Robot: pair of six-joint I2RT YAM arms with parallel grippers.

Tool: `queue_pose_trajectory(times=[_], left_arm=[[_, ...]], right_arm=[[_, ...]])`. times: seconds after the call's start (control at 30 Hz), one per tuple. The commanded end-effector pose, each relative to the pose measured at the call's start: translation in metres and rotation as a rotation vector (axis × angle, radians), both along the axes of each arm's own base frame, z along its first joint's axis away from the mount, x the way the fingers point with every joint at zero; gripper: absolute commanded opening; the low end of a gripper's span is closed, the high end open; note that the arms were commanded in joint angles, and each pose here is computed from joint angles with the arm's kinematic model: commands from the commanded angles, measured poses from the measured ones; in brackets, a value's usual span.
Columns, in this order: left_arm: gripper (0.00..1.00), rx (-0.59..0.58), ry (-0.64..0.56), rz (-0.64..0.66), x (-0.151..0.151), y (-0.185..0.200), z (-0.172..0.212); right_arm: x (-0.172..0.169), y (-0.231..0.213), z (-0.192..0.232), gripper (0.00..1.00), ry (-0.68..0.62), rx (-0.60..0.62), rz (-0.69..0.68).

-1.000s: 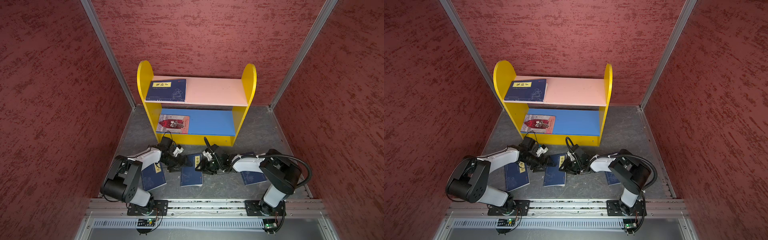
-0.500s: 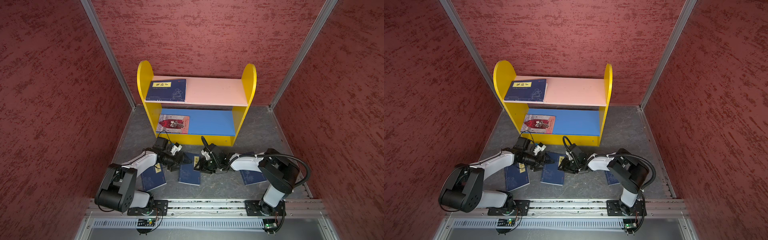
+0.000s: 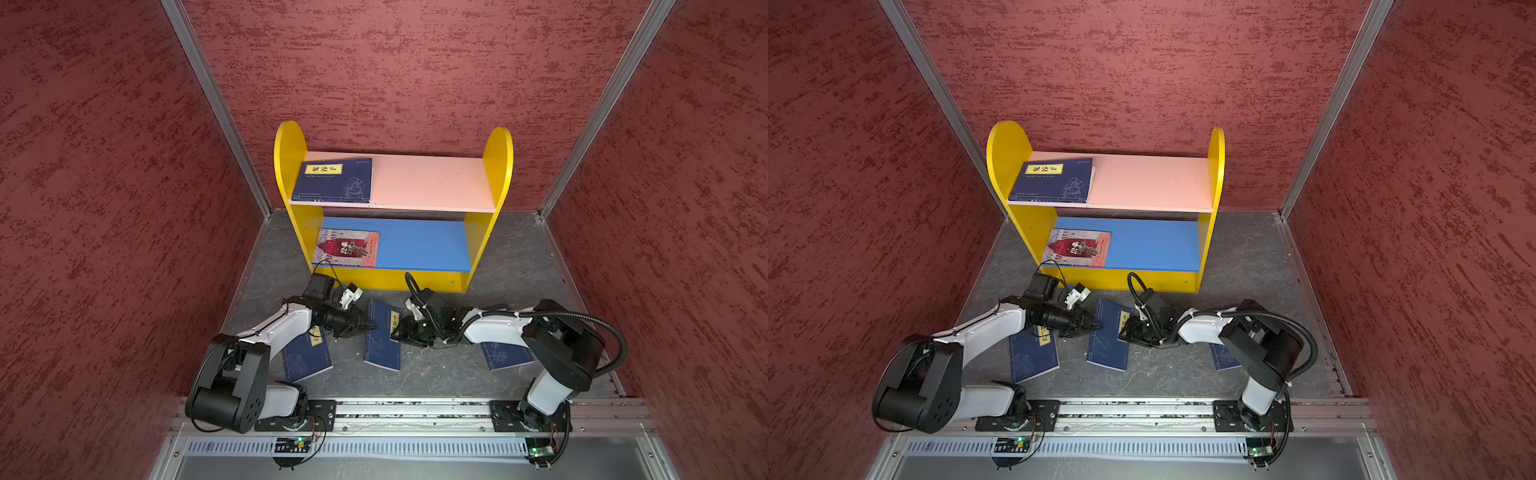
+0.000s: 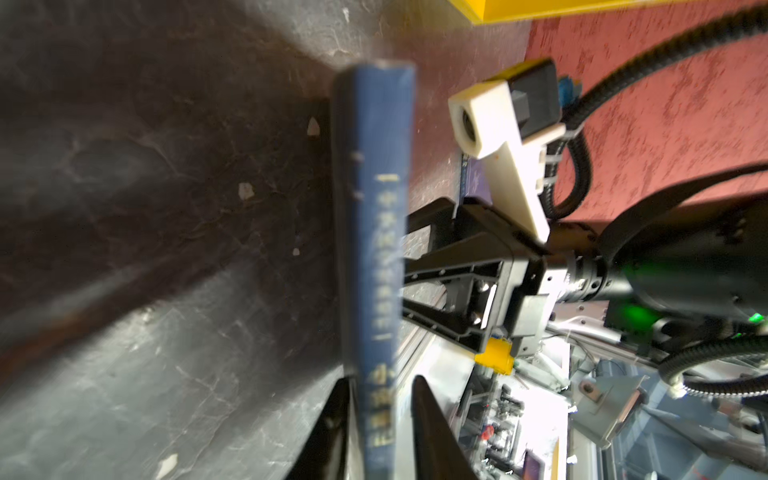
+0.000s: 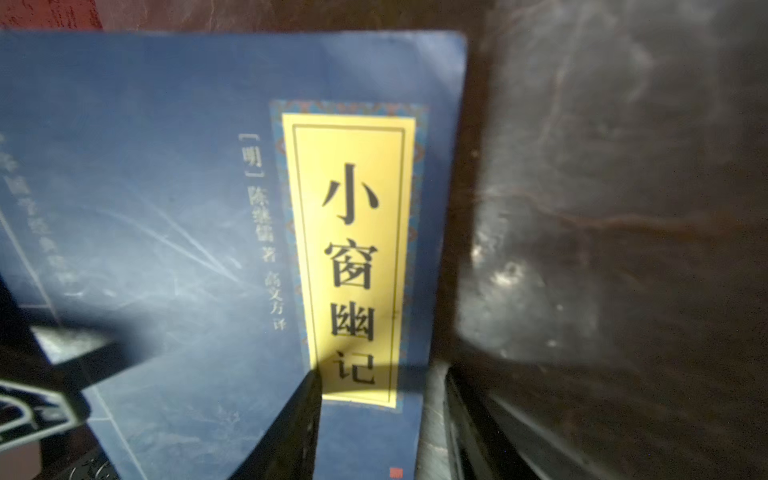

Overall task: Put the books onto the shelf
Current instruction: 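Lift the book toward the pink shelf with the left gripper while the right rises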

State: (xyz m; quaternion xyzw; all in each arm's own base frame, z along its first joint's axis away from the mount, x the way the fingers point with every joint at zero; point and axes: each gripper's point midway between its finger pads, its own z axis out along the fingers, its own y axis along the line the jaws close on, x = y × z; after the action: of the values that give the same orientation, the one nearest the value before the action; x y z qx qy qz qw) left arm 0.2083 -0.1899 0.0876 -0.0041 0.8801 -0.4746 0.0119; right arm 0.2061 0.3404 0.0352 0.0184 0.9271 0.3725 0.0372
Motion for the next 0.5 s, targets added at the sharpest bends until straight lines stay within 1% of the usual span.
queue_pose_trajectory(times=[0.0, 0.07, 0.27, 0.37, 0.47], left_arm=[[0.07, 0.035, -0.046, 0.006, 0.006, 0.004, 0.004], [0.0, 0.052, -0.053, 0.009, 0.006, 0.006, 0.004], [0.0, 0.057, -0.077, -0.001, 0.006, 0.007, 0.014], [0.0, 0.045, -0.09, -0.033, 0.004, 0.004, 0.034], [0.0, 0.024, -0.123, -0.082, -0.002, 0.001, 0.066]], right_arm=[[0.005, -0.024, -0.007, 0.5, -0.015, -0.082, -0.081], [0.008, -0.026, 0.003, 0.5, -0.035, -0.065, -0.095], [0.015, -0.032, 0.033, 0.51, -0.093, -0.008, -0.11], [0.015, -0.038, 0.05, 0.52, -0.119, 0.01, -0.105], [0.012, -0.048, 0.068, 0.52, -0.139, 0.022, -0.103]])
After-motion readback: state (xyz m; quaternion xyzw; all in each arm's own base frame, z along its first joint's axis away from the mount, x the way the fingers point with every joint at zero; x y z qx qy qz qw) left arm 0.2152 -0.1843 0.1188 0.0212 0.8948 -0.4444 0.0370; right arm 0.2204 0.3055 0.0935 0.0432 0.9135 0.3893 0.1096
